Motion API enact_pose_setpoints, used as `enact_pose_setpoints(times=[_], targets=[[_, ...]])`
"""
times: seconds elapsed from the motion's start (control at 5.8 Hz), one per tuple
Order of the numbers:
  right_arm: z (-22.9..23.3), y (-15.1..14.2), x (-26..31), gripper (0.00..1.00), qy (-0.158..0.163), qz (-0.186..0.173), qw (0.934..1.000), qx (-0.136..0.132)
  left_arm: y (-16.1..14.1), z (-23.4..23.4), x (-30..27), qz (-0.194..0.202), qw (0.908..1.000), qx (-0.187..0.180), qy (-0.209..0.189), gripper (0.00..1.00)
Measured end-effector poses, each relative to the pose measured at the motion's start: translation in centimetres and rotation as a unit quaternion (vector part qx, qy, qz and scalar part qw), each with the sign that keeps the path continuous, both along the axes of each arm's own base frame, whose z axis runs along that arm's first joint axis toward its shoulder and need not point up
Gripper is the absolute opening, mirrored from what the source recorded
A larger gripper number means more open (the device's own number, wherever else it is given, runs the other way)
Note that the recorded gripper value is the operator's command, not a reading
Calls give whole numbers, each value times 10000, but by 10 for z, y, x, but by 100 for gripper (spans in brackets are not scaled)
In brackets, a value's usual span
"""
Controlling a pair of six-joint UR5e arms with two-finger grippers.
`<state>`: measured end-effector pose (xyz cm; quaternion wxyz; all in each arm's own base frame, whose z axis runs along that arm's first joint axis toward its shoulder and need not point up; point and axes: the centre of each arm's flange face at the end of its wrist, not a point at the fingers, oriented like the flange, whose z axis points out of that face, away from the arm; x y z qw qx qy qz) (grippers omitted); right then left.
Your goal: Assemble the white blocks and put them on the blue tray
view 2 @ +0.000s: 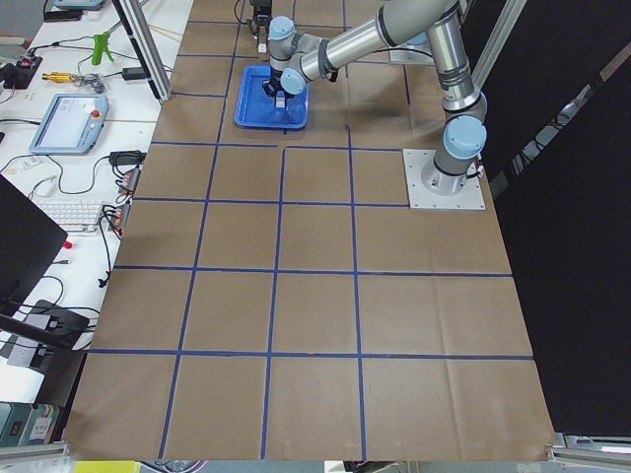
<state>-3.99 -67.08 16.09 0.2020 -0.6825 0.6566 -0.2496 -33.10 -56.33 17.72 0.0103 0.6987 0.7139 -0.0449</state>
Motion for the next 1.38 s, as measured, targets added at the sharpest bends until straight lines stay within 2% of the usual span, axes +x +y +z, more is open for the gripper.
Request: enact_pose_setpoints(times=[0.34, 0.52, 1.03, 1.38], targets=[[29, -8, -3, 31, 100, -36, 9998, -149, 0, 11, 0, -11, 10000, -78, 30, 98], [43, -9, -4, 31, 119, -53, 9998, -173, 3, 36, 3, -22, 9999, -141, 38, 98], [90, 1, 10, 31, 105, -163, 9997, -114, 23, 181, 50, 333, 9994, 87, -40, 98], [106, 6, 48, 31, 79, -92, 9999, -9, 68, 270, 103, 793, 9961, 372, -102, 98]])
